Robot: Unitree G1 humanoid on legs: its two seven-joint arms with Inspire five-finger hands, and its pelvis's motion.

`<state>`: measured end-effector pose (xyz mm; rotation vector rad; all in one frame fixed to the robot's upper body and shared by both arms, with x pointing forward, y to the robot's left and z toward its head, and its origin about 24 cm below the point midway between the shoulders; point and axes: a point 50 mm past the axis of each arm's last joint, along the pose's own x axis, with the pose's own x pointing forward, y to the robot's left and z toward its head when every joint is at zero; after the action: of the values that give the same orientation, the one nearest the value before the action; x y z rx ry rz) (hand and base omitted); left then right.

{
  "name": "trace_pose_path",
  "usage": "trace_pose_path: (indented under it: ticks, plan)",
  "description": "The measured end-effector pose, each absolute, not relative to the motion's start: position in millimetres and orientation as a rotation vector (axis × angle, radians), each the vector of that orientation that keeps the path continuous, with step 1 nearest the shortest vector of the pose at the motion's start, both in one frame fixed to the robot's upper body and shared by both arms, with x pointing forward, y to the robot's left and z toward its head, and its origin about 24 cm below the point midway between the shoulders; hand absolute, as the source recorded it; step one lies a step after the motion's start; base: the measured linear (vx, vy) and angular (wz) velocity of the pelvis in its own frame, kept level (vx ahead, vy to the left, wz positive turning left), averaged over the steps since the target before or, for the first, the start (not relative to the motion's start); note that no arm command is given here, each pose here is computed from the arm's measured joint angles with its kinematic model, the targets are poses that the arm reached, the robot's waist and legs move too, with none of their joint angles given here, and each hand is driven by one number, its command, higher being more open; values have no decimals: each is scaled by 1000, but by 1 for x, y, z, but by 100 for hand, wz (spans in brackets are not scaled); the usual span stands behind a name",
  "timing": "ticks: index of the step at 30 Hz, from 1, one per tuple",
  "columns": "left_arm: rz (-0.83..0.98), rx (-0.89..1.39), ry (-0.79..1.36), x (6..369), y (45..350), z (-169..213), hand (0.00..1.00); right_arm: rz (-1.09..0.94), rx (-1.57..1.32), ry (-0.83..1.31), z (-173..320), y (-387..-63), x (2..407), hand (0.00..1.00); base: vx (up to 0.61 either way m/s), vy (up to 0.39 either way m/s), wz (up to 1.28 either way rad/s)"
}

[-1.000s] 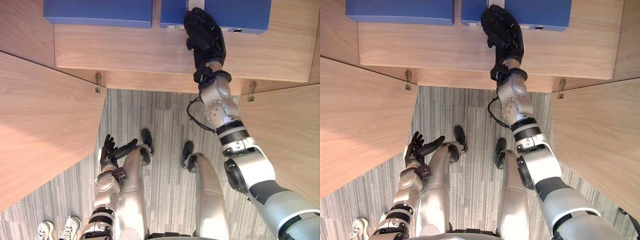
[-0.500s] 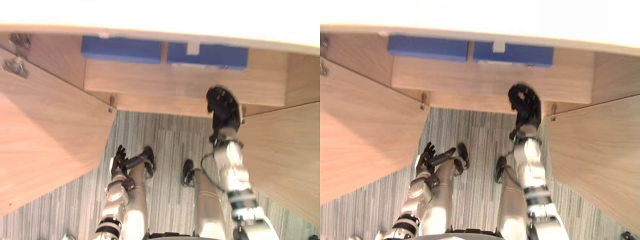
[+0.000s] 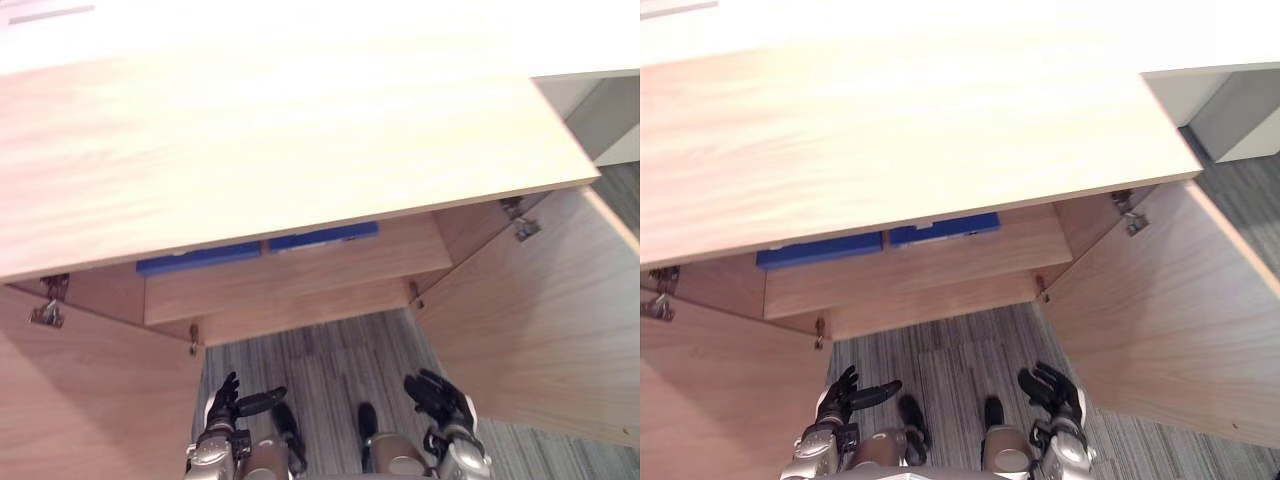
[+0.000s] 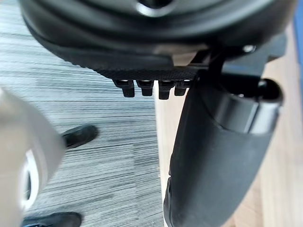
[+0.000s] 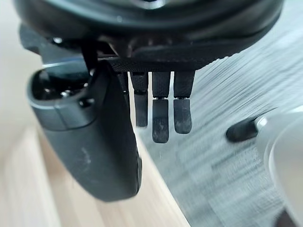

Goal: Walk over to the cabinet, pick up the folder, carry it to the office cabinet, place the folder inside the office cabinet, then close the office cabinet door

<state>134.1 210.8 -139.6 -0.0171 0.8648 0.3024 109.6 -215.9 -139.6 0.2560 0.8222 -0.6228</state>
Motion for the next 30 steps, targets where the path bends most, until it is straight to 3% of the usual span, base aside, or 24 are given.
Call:
trace_pose_path:
  ticks: [7, 15, 20, 26, 30]
  plan:
    - [310, -22, 944, 114, 209, -149, 100, -884, 414, 721, -131, -249, 101, 100, -74, 28, -70]
    - [328, -42, 1027, 83, 210, -157, 100, -1015, 342, 353, -67, -318, 141, 100, -42, 2, -68]
    - [286, -18, 1020, 86, 212, -157, 100, -906, 272, 201, -26, -335, 193, 100, 30, -40, -55]
    - [229, -11, 982, 103, 203, -154, 100, -591, 28, 63, 40, -329, 274, 100, 27, -46, -48]
    - [179, 3, 914, 124, 196, -148, 100, -531, -61, 34, 60, -331, 291, 100, -59, 14, -14]
